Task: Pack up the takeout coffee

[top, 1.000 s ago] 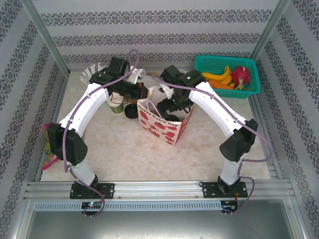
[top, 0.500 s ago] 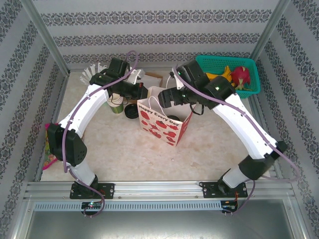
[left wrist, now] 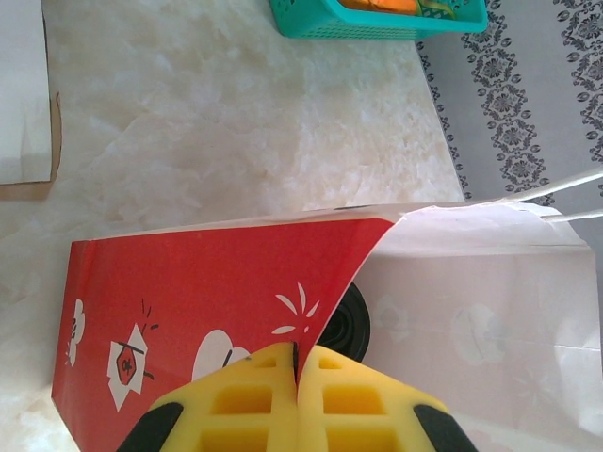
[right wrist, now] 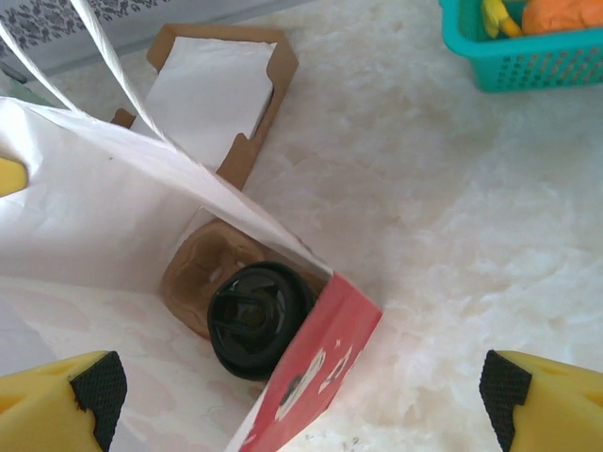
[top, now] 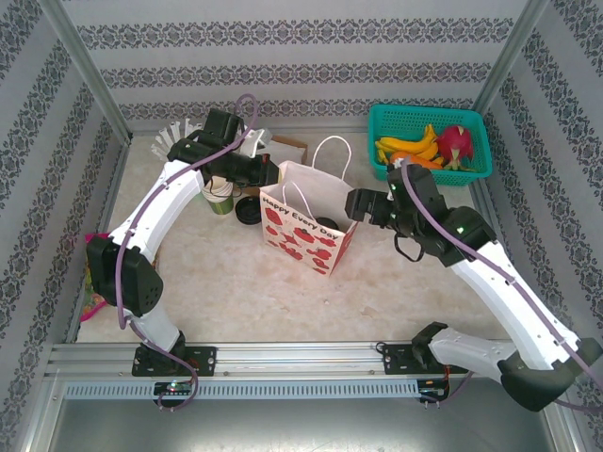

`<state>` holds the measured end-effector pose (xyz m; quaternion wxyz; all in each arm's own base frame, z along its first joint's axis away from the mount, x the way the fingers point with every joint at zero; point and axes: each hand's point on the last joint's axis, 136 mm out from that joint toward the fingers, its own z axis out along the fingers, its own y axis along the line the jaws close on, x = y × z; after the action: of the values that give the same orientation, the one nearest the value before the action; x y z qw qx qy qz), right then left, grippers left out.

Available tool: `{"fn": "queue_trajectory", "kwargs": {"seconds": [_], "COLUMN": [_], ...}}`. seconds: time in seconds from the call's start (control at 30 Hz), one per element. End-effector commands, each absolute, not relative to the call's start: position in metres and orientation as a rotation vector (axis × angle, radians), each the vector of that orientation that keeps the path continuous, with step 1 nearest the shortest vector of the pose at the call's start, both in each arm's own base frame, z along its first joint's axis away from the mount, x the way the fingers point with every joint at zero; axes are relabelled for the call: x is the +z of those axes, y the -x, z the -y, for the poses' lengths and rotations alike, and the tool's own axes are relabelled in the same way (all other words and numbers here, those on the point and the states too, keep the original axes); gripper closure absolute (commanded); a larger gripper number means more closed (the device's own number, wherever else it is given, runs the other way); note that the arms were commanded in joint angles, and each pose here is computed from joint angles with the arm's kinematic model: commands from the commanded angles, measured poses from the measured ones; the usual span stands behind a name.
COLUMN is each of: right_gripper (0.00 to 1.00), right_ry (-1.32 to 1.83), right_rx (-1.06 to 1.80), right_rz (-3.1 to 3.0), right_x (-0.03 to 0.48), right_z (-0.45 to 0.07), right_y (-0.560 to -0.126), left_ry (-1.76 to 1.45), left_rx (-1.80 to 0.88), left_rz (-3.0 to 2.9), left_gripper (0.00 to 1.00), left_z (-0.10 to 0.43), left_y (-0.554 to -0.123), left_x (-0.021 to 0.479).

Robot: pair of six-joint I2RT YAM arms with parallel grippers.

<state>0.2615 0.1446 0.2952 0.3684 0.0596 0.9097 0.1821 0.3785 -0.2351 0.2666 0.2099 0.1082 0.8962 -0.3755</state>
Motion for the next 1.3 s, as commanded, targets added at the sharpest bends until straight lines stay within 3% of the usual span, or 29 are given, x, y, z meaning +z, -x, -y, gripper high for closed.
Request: {"fn": "queue_trajectory", "kwargs": {"seconds": [0.0,0.2,0.43,0.53,0.77,0.9,1.1,1.27], "right_gripper": [0.02,0.02,0.1,0.18,0.57,0.71,0.9,0.96], "right_ry": [-0.306,-0.451,-0.437,-0.345,-0.235,-0.167,-0.074,0.009], "right_rx": [0.496,0.348,0.405,0.428,0.32,0.286,0.303,0.308], "right_rz": [-2.347,-2.359,-2.413,-2.437,-2.493,-2.496,-2.505,-2.505], "right_x": [0.282,0.255,0.232,0.23,0.231,0.239,0.248,0.254], "right_z": [-0.145,-0.129,-0.151,-0.165,-0.171,-0.171,-0.172,-0.175], "right_y": [-0.257,-0.249,-0.255,-0.262,-0.274,-0.281,-0.292,-0.301], "left_ry": [-0.284,-0.252,-0.208,-0.193,-0.183,-0.189,-0.205,-0.208], "left_rx": [-1.061,-1.056,-1.035,-1.03,-0.996,-0.985,-0.991,-0.989], "left_rz": [-2.464,-2.471,-2.472,-2.478,-2.459,-2.442,-2.412,-2.386], "left_gripper": [1.0,0.99,0.99,0.99,0.93,0.87,0.79,0.68], "left_z": [0.24,0.238,0.234,0.233,0.228,0.224,0.222,0.219], "left_y": [-0.376,-0.375,-0.378,-0.378,-0.374,-0.369,-0.362,-0.357], "left_x": [0.279,0.277,0.276,0.273,0.28,0.286,0.293,0.298]}}
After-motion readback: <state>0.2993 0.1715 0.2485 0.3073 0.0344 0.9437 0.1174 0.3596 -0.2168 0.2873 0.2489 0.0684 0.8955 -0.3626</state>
